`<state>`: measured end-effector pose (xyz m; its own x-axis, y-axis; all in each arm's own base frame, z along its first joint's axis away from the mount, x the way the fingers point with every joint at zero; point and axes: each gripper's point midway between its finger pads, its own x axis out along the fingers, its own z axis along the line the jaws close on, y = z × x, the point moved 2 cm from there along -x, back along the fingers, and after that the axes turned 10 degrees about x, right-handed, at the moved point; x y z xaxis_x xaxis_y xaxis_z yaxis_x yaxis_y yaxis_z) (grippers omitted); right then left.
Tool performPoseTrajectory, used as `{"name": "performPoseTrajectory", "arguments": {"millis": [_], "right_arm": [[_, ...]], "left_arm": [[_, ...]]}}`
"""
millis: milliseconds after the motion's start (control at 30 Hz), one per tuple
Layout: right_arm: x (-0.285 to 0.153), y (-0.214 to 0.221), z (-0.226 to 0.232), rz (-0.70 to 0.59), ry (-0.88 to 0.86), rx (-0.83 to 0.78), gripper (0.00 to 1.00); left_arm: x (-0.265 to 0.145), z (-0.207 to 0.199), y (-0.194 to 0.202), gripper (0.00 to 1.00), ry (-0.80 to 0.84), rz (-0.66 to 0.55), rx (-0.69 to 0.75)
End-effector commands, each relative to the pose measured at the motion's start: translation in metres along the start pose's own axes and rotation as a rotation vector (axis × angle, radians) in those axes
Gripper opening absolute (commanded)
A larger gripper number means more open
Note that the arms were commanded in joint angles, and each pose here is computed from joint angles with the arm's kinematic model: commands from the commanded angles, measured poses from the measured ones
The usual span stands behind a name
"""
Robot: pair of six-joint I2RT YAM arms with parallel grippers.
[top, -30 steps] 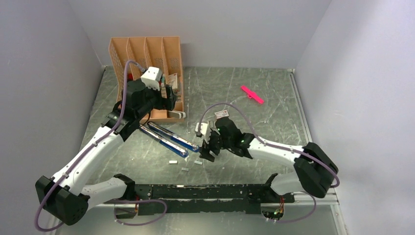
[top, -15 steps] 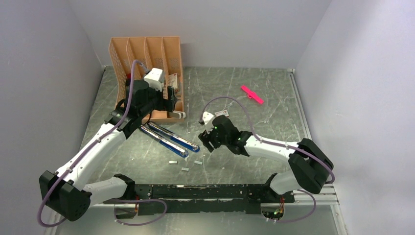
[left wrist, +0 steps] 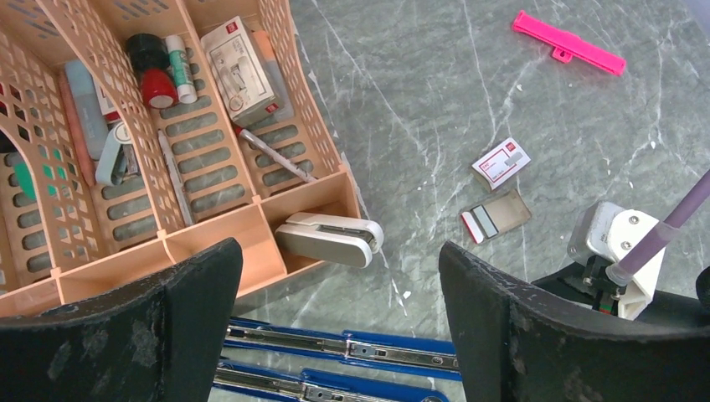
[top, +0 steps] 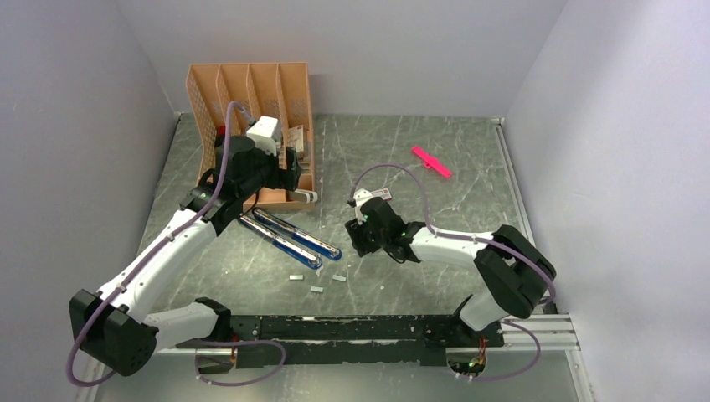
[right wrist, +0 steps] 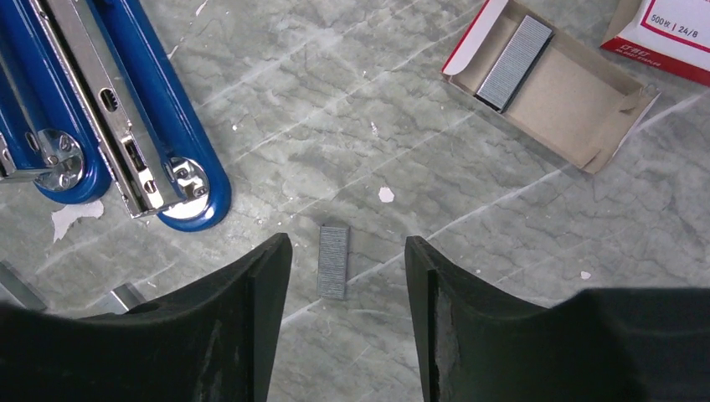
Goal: Load the staples into the stapler
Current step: Pick up the staple from the center of the board.
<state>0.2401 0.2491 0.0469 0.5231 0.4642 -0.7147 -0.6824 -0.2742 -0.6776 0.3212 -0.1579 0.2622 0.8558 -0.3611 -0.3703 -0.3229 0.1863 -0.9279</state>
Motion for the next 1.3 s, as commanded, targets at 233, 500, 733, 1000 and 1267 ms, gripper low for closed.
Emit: {"name": "performPoseTrajectory", "arguments": {"millis": [233,500,733,1000,1267], "right_arm": [[0.004,0.006,0.001,0.048,-0.007,0.019,0.48],[0.007,0.017,-0.002,0.097,0.01,0.02,0.41],[0.012,0.022,-0.003,0.133,0.028,0.031,0.3],[-0.002,0.0,-0.006,0.055,0.054,0.012,0.11],[-0.031,-0.06,0.049,-0.179,-0.152,-0.131,0.1]], "left_arm": [[-0.002,0.0,-0.009,0.9,0.03,-0.023,-0.005],[-0.002,0.0,-0.008,0.9,0.03,-0.024,-0.007],[-0.003,0.0,-0.008,0.89,0.029,-0.024,-0.008],[-0.006,0.003,-0.013,0.89,0.025,-0.043,-0.021],[-0.004,0.017,-0.009,0.89,-0.011,-0.013,-0.053]]}}
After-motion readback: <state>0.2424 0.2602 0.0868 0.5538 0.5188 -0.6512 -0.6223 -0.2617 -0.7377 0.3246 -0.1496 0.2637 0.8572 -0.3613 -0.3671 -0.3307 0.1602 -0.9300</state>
